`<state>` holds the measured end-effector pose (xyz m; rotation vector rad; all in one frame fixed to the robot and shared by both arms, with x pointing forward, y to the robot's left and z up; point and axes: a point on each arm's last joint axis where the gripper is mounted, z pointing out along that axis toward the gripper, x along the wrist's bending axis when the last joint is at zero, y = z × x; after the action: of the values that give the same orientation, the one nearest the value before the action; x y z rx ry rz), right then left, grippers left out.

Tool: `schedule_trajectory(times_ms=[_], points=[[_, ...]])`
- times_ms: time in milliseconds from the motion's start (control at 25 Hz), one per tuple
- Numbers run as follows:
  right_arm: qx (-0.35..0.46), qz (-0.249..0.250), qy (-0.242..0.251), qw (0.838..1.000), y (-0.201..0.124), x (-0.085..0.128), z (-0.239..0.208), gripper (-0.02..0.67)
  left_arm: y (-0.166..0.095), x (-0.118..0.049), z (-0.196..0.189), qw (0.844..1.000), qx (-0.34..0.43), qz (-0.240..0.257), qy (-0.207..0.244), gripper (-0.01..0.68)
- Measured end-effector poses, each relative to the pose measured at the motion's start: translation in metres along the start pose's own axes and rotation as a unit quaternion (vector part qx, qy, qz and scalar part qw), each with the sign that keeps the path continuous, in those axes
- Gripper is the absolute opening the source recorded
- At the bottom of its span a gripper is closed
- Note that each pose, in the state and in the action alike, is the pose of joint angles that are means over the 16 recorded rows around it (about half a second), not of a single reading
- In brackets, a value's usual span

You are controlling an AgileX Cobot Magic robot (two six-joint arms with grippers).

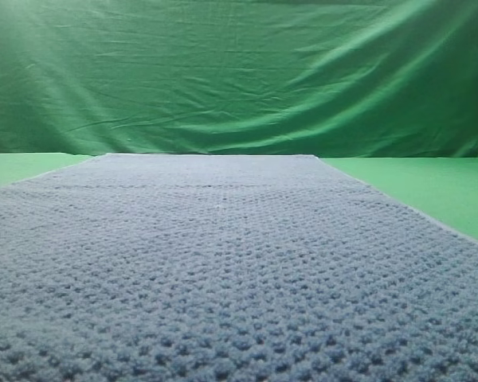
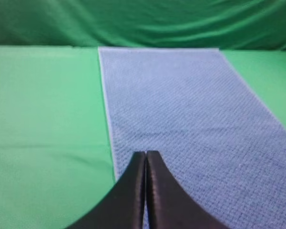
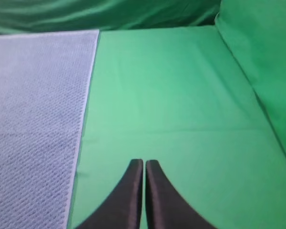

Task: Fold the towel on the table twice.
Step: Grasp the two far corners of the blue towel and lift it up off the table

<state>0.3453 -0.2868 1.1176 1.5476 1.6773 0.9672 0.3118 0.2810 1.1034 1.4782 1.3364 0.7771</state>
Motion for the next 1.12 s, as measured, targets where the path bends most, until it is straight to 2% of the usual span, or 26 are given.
schedule_trajectory(times_ms=[200, 520, 960, 1120], points=[[0.082, -0.036, 0.021, 0.996, 0.028, 0.01, 0.026, 0.0, 0.022, 0.004, 0.024, 0.995, 0.099, -0.01, 0.023, 0.0], [0.185, -0.089, 0.055, 0.977, 0.05, 0.041, 0.093, 0.0, 0.042, 0.012, 0.091, 0.972, 0.231, -0.019, 0.044, 0.0], [0.272, -0.129, 0.077, 0.951, 0.054, 0.09, 0.204, 0.003, 0.036, 0.03, 0.202, 0.947, 0.316, -0.009, 0.066, 0.0], [0.293, -0.136, 0.079, 0.943, 0.049, 0.105, 0.245, 0.051, 0.029, 0.037, 0.239, 0.941, 0.331, -0.002, 0.07, 0.01]])
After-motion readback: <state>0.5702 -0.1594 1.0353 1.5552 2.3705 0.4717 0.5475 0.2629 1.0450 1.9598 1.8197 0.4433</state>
